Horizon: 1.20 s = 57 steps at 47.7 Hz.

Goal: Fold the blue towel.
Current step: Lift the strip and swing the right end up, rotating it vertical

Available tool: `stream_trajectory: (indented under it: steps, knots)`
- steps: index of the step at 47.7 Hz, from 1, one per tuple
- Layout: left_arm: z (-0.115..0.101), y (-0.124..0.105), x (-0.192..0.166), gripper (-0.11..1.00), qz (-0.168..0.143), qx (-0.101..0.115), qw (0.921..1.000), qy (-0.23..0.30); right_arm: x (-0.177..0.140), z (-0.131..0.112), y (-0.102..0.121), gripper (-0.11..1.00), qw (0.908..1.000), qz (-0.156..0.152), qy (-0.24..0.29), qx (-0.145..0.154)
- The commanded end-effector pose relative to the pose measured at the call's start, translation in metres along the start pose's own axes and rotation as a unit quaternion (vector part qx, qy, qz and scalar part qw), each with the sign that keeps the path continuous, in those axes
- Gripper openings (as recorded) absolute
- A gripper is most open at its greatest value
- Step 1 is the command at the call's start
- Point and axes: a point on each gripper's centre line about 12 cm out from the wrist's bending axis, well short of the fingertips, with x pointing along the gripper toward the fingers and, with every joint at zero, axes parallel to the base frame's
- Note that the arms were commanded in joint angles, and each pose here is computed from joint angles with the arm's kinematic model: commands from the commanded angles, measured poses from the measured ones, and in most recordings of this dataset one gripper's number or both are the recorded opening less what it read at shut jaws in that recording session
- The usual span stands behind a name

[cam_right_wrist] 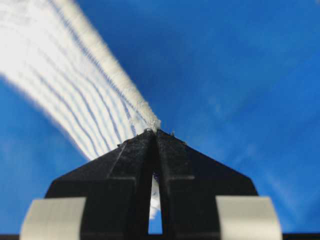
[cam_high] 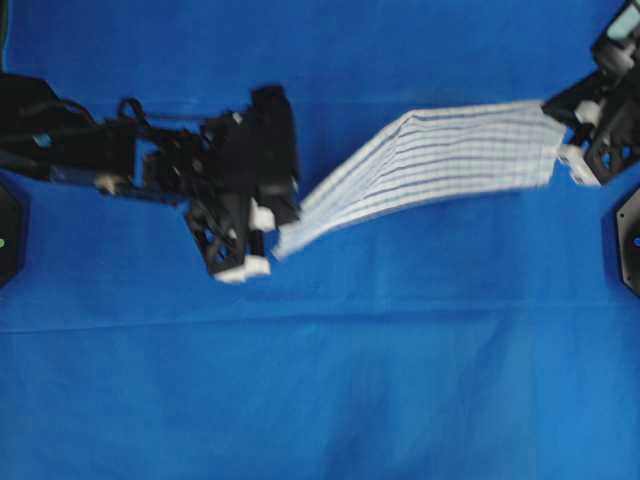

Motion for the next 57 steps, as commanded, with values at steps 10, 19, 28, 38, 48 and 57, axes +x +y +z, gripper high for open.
stream_trajectory:
  steps: [10, 19, 28, 38, 48, 57]
  knots:
    - [0.054, -0.049, 0.005, 0.04, -0.042, 0.037, 0.9961, -0.068, 0.018, 0.050, -0.015, 0.02, 0.9983, -0.032, -0.049, 0.008]
    - [0.081, -0.071, 0.017, 0.04, -0.057, 0.055, 0.9916, -0.102, 0.034, 0.075, -0.018, 0.02, 0.9967, -0.035, -0.073, 0.003]
    - [0.100, -0.083, 0.039, 0.04, -0.064, 0.059, 0.9897, -0.114, 0.049, 0.094, -0.019, 0.02, 0.9962, -0.040, -0.077, -0.005]
    - [0.111, -0.087, 0.053, 0.04, -0.064, 0.060, 0.9887, -0.122, 0.047, 0.090, -0.024, 0.02, 0.9963, -0.049, -0.071, -0.003]
    - [0.124, -0.092, 0.077, 0.04, -0.070, 0.058, 0.9831, -0.159, 0.032, 0.073, -0.038, 0.02, 0.9957, -0.073, -0.056, 0.012]
    - [0.127, -0.093, 0.102, 0.04, -0.071, 0.054, 0.9788, -0.184, 0.037, 0.069, -0.039, 0.02, 0.9960, -0.081, -0.036, 0.009]
